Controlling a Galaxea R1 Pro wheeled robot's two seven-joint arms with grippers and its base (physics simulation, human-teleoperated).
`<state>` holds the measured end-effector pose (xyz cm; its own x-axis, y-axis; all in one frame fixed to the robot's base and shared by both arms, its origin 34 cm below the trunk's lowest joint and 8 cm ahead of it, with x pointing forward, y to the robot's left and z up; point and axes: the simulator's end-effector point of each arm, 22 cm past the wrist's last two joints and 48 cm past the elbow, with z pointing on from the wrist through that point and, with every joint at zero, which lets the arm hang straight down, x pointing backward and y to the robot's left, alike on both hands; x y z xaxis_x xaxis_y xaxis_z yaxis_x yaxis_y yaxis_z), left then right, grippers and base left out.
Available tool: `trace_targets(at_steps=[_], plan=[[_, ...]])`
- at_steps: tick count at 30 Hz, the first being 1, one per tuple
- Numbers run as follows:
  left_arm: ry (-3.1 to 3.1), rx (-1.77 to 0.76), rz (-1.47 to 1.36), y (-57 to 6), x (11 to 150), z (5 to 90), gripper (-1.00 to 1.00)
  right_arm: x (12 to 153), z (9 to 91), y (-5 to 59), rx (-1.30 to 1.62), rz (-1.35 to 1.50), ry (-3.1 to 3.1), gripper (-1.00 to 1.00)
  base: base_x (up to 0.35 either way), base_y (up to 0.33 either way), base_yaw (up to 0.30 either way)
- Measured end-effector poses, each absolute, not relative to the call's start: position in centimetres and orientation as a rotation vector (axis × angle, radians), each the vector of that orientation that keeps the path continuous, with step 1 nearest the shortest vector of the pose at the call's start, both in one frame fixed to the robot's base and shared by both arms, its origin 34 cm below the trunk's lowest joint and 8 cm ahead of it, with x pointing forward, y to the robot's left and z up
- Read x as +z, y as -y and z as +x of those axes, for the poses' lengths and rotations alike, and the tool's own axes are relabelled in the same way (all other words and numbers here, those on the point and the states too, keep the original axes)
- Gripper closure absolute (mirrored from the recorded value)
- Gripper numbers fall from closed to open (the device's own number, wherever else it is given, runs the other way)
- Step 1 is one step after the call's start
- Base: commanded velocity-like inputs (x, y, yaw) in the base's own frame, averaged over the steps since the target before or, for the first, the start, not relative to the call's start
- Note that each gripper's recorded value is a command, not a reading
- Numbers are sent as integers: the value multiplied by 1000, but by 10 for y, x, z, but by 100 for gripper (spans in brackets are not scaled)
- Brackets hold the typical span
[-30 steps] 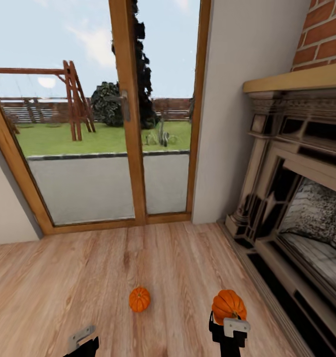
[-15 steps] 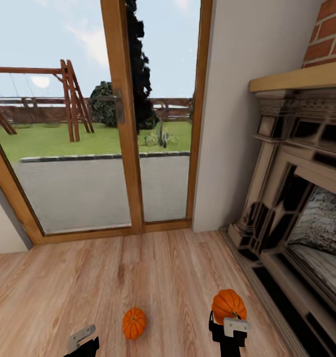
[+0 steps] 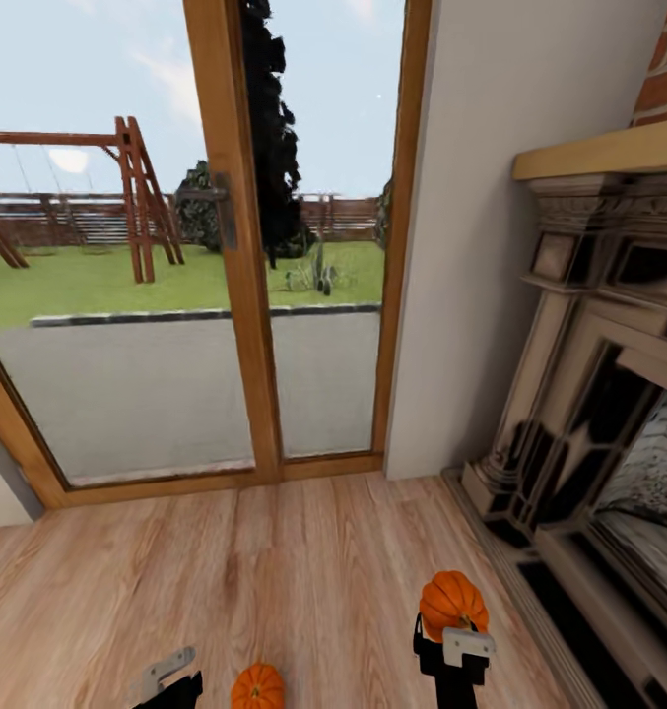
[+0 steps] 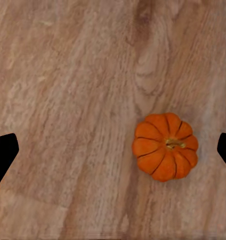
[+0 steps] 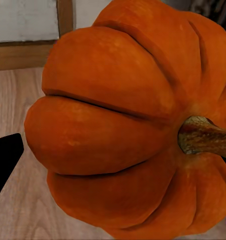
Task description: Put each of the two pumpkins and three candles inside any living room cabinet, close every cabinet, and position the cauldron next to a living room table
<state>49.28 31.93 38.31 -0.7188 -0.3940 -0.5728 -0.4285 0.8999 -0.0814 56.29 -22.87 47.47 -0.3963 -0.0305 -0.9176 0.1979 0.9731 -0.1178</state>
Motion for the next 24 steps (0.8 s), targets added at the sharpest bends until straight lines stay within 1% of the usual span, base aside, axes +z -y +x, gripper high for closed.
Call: trace_targets(at_steps=[7,10,11,12,13,15,21,24], plan=[[-2715,-223,-479,-239,379,484,-100,522,608,215,-197,173,-1850,100,331,-18,0],[-2775,-373,-360,-196,413,519,-100,549,642,205,-185,161,-1858,100,289,-68,0],[-2782,-443,-252,-174,446,549,-100,554,660,203,-177,218,-1981,100,163,-63,0],[-2731,-458,-225,-169,468,578,-100,577,674,199,-149,234,-1964,100,104,-40,0],[-2732,-463,-217,-167,469,577,-100,607,689,192,-112,247,-1933,100,67,-26,0],[-2724,-466,-214,-168,474,582,-100,619,695,186,-47,304,-1976,100,38,-15,0],[-2720,-469,-218,-168,474,584,-100,634,699,180,-9,309,-1993,100,29,-11,0],[-2688,-475,-279,-181,476,594,-100,652,703,184,40,315,-2017,100,6,-2,0]])
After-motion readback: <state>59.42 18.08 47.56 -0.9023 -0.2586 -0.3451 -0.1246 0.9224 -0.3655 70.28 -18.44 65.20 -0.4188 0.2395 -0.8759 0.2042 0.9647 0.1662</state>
